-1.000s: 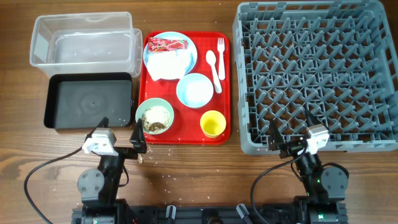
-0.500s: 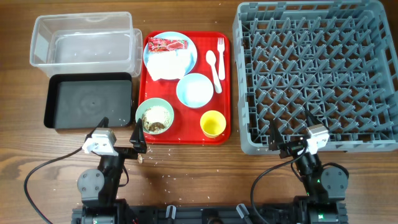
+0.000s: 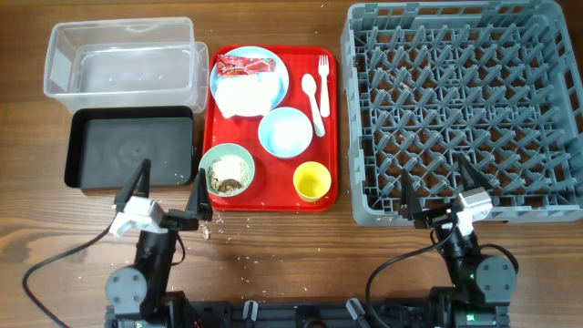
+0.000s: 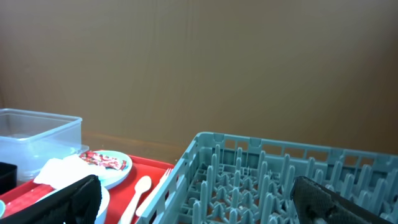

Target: Sort waste into correct bins and load items into the dishwasher rack

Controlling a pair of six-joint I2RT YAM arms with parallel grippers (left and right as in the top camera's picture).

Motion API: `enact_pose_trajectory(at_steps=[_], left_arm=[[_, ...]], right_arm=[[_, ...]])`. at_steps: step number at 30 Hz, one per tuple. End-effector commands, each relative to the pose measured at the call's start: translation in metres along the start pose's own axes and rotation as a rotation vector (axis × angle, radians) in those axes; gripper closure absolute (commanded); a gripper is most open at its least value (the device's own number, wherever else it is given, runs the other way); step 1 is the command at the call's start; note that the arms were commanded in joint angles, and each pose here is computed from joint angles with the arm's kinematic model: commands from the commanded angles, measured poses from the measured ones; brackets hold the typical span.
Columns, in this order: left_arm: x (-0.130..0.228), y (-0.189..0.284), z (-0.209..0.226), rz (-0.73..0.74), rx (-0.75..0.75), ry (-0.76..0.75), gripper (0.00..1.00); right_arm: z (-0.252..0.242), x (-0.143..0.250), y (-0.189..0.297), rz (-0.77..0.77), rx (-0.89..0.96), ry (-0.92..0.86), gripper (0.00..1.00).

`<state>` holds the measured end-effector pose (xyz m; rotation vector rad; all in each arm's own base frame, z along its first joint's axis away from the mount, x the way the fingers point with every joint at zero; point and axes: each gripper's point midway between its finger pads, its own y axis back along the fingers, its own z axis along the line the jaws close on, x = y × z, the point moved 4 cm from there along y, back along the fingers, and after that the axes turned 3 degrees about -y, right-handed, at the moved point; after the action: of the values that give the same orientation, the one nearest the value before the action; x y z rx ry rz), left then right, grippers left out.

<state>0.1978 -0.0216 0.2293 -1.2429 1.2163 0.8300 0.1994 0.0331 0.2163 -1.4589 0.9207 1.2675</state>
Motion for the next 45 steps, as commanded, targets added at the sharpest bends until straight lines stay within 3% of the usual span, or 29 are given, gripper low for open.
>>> enact_pose_trajectory(at_steps=[1,8,15,18,20,23,28,34,37,40,44,45], left_arm=[[-0.055,0.0,-0.014,-0.086,0.054,-0.021,0.0],[-0.116,-0.057,-0.012,0.158,0.023,0.041,0.0],[-0.109,-0.173,-0.001,0.58,0.031,0.149,0.0],[-0.087,-0.223,-0.007,0.748,0.055,0.182,0.0],[-0.061,-0.251,-0.017,0.868,0.1,0.119,0.0],[-0.008,-0.276,-0.024,1.026,0.034,0.036,0.0],[0.077,-0.284,-0.048,1.193,0.121,0.076,0.0],[0.171,-0.271,-0.035,1.404,0.055,0.07,0.01],[0.204,-0.262,-0.028,1.478,0.009,0.074,0.08],[0.224,-0.25,-0.025,1.544,-0.013,0.073,0.25],[0.245,-0.243,-0.018,1.571,-0.045,0.045,0.28],[0.248,-0.242,-0.018,1.574,-0.046,0.045,0.33]], right_arm=[[0.001,-0.037,-0.003,-0.048,-0.002,0.037,0.0],[-0.005,-0.099,-0.044,0.031,-0.009,0.042,0.0],[-0.015,-0.121,-0.089,0.31,-0.008,-0.036,0.0],[-0.018,-0.114,-0.097,0.458,-0.004,-0.077,0.0],[-0.02,-0.098,-0.1,0.606,0.0,-0.119,0.0],[-0.01,-0.071,-0.105,0.72,-0.085,-0.19,0.0],[-0.006,-0.034,-0.107,0.874,-0.124,-0.266,0.0],[-0.007,-0.024,-0.108,0.913,-0.12,-0.274,0.0],[-0.007,-0.024,-0.108,0.913,-0.12,-0.274,0.0],[-0.007,-0.024,-0.107,0.914,-0.12,-0.274,0.0],[-0.007,-0.024,-0.107,0.916,-0.119,-0.276,0.0],[-0.007,-0.024,-0.107,0.917,-0.119,-0.275,0.0]])
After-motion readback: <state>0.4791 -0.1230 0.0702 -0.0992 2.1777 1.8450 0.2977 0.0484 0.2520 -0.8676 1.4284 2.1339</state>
